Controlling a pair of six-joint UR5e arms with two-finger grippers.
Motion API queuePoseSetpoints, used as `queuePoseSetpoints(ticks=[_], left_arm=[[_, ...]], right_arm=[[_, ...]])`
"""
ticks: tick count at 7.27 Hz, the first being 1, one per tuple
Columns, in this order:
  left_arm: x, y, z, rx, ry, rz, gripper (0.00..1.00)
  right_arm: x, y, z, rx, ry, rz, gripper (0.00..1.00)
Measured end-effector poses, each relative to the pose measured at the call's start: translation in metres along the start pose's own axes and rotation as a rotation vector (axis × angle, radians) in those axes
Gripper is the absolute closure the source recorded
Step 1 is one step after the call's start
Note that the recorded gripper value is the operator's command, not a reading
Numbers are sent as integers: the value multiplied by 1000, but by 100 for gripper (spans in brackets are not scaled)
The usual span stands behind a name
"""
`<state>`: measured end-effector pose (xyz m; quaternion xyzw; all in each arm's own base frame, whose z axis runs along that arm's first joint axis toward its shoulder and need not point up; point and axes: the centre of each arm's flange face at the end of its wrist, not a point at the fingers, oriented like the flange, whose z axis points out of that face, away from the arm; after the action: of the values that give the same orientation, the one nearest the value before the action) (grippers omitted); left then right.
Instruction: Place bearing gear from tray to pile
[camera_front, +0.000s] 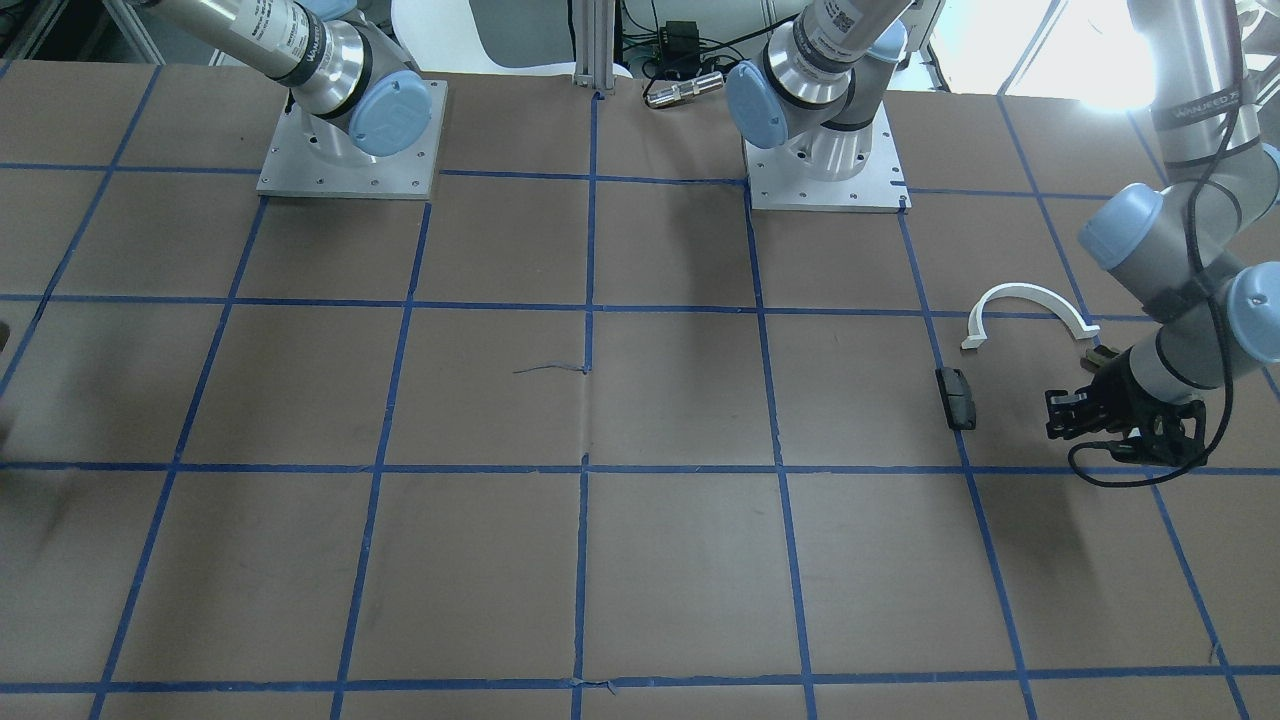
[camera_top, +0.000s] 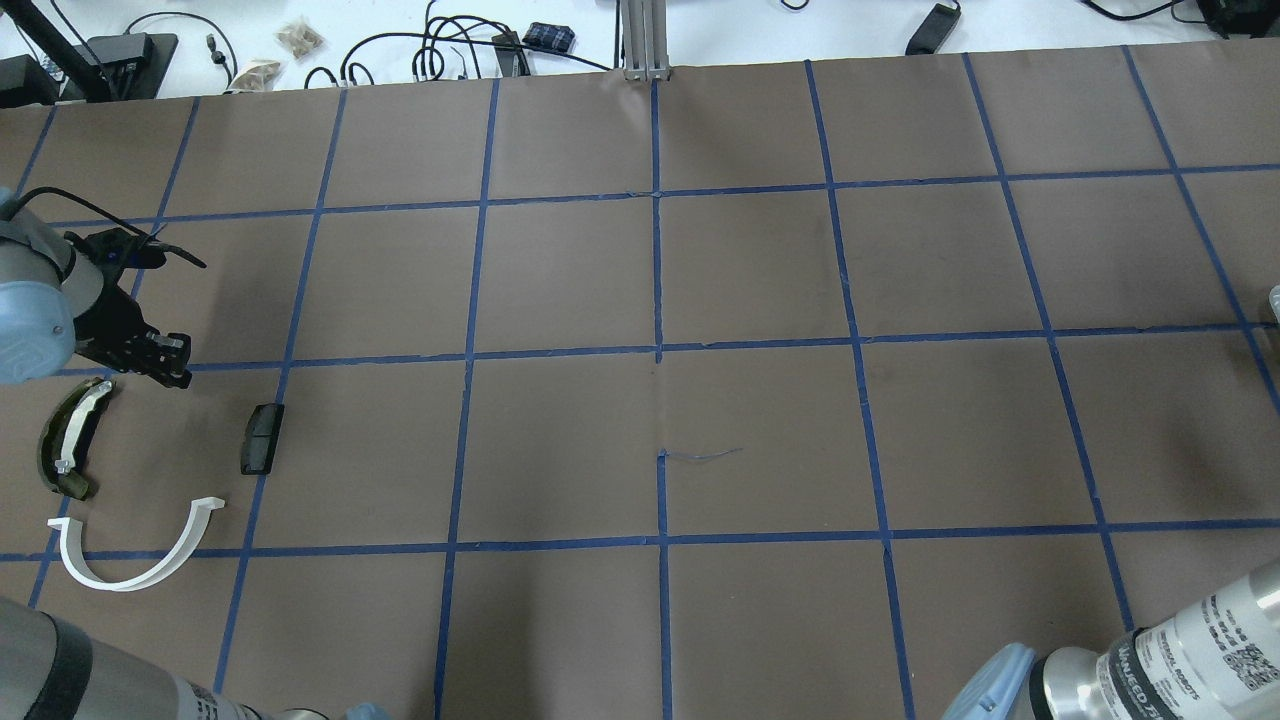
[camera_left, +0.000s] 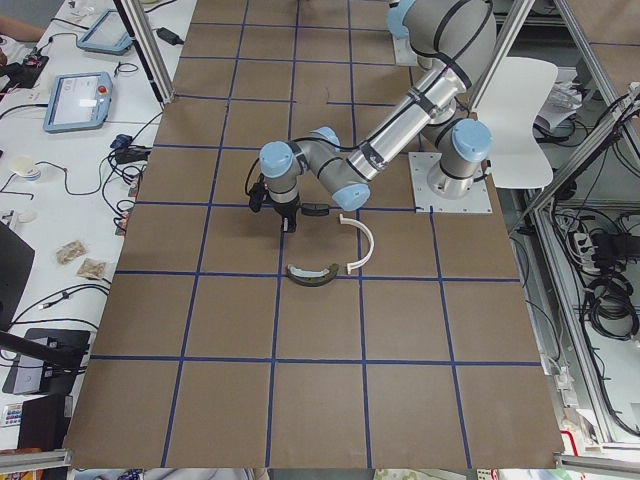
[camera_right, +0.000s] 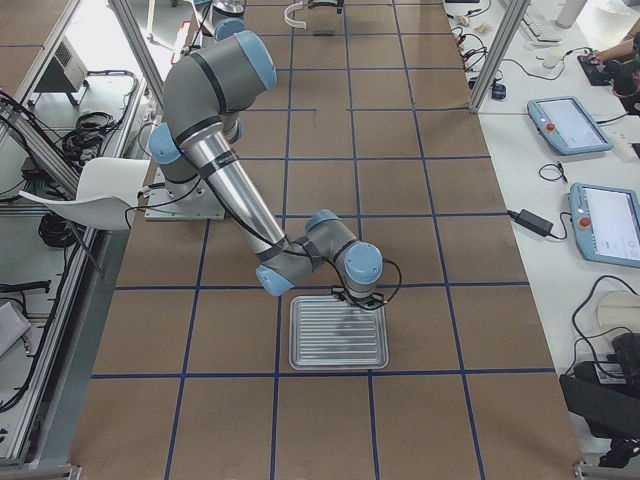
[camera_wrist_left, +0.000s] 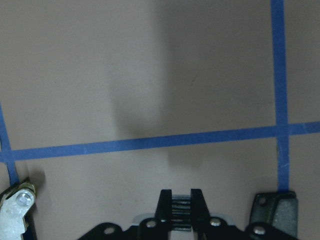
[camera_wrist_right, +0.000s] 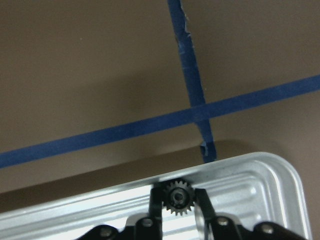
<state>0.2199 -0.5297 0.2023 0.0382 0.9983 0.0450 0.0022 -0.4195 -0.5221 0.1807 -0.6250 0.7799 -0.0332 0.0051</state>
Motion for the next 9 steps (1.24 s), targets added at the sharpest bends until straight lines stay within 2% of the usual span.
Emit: queuePoseSetpoints(ticks=[1,2,3,4,6,8,9], left_arm=[[-8,5,9,-16,16,-9,68],[-11,9,16,-28,27,-14,53],[-11,12,20,-36,35,-18,24],[-10,14,23,-44,39,-25,19],[-3,10,12,-39,22,-35,14],[47,-11,-17,-35,10,-23,8],[82,-24,-36,-16,-6,5,7]], right_arm=[[0,1,-4,-8,3,2,89],[1,1,-14,-21,12,5,89],[3,1,-32,-37,36,22,89],[4,-3,-56,-52,62,69,88],[-1,-30,-108,-55,82,237,87],[-6,-99,-157,-43,47,383,87],[-11,-149,-180,-63,20,433,87]])
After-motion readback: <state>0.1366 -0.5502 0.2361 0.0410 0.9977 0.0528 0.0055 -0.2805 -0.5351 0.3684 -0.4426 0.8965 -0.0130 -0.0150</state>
